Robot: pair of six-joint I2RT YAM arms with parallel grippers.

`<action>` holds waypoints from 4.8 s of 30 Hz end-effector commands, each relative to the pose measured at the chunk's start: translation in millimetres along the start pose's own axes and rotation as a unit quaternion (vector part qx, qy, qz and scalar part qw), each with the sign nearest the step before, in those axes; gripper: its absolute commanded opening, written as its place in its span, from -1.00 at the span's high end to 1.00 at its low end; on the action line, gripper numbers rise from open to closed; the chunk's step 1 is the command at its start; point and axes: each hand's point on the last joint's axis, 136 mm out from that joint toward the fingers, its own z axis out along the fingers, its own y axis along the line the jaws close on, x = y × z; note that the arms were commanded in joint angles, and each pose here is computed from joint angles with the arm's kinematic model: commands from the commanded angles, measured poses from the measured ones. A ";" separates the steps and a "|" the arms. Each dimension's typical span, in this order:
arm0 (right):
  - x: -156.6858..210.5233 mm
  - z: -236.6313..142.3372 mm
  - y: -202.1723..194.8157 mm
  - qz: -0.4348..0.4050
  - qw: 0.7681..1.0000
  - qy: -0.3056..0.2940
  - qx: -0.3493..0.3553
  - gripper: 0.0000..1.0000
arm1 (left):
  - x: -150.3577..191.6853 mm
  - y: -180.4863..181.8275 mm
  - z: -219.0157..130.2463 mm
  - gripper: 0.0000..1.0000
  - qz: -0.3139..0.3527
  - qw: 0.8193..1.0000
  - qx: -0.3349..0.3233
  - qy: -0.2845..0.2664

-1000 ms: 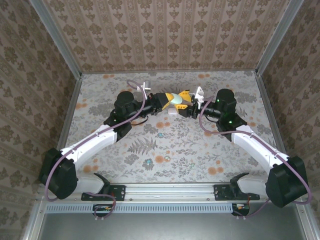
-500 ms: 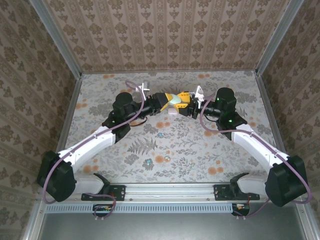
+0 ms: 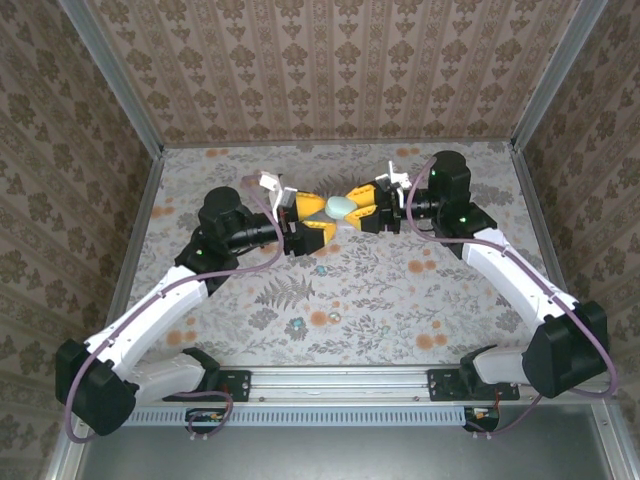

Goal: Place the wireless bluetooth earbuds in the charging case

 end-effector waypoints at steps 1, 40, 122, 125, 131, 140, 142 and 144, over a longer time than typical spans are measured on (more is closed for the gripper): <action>-7.1 0.1 12.5 0.008 0.999 -0.004 -0.045 0.35 | 2.6 -1.1 -2.4 -0.56 0.104 0.994 0.008 0.005; -4.1 11.6 11.9 -0.001 0.999 0.002 -0.041 0.33 | -6.5 4.4 16.8 0.03 0.082 0.996 0.027 -0.004; 263.6 -95.4 85.9 0.638 0.595 0.266 0.410 0.08 | 30.7 34.7 -45.8 0.62 0.060 0.975 -0.195 -0.088; 287.9 -87.8 105.9 0.656 0.572 0.283 0.403 0.03 | 29.8 33.6 -47.6 0.62 0.064 0.975 -0.196 -0.087; 314.3 -79.4 124.4 0.678 0.548 0.281 0.400 0.05 | 28.5 29.4 -47.1 0.62 0.073 0.976 -0.188 -0.080; 328.4 -71.8 120.1 0.687 0.546 0.271 0.397 0.12 | 27.1 28.9 -49.6 0.62 0.075 0.975 -0.192 -0.087; 329.3 -67.4 118.2 0.689 0.547 0.270 0.391 0.13 | 27.3 28.7 -49.5 0.62 0.078 0.975 -0.191 -0.085; 331.3 -66.2 116.8 0.689 0.545 0.274 0.392 0.13 | 28.5 29.3 -49.7 0.62 0.078 0.975 -0.193 -0.083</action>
